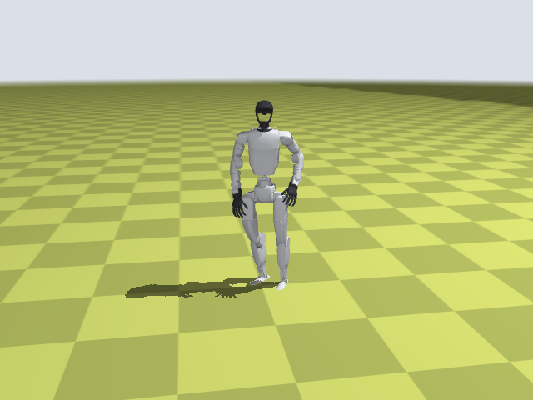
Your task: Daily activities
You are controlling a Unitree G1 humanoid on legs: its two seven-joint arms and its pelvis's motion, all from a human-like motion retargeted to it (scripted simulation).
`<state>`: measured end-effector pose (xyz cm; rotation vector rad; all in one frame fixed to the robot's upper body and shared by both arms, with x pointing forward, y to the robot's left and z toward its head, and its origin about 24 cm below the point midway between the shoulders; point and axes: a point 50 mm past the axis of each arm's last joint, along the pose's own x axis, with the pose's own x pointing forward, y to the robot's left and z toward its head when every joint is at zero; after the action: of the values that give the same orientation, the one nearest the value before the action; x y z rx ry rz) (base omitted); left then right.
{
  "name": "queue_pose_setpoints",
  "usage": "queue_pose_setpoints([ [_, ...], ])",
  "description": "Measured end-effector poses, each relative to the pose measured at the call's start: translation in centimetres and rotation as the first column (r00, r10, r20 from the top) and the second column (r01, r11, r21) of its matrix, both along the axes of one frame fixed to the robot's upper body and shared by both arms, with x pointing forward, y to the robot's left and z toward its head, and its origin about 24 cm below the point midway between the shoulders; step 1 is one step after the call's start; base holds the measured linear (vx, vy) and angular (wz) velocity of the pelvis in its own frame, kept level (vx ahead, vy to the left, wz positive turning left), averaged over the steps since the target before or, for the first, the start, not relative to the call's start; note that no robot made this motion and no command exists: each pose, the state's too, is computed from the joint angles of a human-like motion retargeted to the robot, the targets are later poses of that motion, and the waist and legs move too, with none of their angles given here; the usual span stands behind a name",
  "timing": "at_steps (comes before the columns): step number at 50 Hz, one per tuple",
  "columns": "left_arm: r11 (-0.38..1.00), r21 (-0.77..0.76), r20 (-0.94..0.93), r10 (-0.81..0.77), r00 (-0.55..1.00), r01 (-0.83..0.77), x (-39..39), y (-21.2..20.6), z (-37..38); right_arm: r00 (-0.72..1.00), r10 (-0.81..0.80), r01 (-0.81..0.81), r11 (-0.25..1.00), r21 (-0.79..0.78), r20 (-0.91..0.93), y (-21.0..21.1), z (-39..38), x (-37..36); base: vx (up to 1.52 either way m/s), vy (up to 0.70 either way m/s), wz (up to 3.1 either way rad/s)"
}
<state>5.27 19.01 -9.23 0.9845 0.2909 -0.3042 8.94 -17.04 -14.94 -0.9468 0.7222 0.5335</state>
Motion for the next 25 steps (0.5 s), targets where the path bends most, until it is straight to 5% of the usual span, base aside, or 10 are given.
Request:
queue_pose_setpoints([
  [25,0.975,0.056,0.039,-0.216,0.976,0.214,2.8,0.9,1.5,0.993,0.119,-0.12,0.99,0.078,0.02,2.6,0.9,5.0,0.01,0.02,0.22],
])
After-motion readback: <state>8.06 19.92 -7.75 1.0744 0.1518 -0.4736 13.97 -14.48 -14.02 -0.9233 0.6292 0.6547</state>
